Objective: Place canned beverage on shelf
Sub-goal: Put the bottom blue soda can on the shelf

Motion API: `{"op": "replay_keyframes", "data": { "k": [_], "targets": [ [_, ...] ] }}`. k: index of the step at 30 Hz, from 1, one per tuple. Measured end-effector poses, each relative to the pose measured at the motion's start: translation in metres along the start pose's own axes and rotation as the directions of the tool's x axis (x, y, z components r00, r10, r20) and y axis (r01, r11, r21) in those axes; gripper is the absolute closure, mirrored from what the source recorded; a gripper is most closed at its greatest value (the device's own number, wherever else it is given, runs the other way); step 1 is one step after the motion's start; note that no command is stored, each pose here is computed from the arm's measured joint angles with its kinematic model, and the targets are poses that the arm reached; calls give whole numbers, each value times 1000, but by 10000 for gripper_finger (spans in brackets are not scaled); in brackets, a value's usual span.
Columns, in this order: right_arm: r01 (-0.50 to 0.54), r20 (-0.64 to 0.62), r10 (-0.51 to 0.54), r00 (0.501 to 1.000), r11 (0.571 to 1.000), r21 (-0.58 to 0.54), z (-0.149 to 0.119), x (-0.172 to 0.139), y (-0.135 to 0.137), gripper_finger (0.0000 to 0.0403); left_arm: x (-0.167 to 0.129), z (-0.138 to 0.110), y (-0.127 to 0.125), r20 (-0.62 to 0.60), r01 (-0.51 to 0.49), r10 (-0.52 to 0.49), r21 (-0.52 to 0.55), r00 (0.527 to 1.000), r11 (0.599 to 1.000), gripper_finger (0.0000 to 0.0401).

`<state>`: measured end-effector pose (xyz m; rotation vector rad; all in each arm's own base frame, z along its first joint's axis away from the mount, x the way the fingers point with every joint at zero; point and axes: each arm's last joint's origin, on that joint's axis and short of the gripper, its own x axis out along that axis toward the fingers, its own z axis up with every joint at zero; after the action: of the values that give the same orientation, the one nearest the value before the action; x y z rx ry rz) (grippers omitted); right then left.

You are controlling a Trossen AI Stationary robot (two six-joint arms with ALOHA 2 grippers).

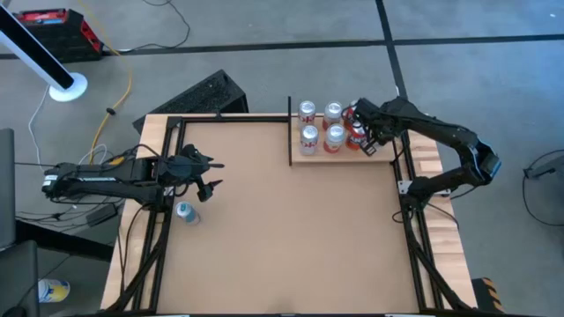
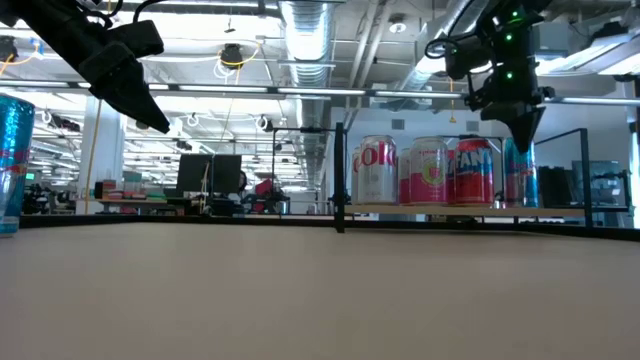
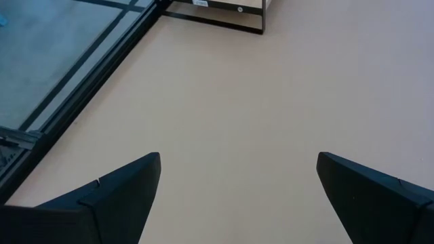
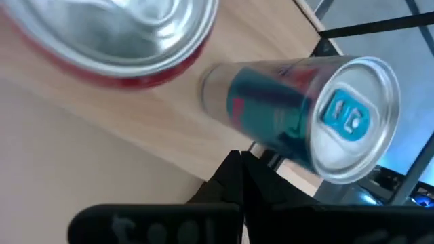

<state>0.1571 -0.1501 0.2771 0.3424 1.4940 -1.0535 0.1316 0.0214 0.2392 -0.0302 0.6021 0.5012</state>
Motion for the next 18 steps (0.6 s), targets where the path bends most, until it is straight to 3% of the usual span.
{"op": "replay_keyframes", "data": {
  "k": [7,18],
  "targets": [
    [27,-73,-27,997,1000,-2,-7,0,-4,384,0,0,0,0,0,0,-1,1000,1000,19],
    [112,-4,-112,994,993,38,-2,1,-9,384,0,0,0,0,0,0,-2,1000,1000,19]
  ]
}}
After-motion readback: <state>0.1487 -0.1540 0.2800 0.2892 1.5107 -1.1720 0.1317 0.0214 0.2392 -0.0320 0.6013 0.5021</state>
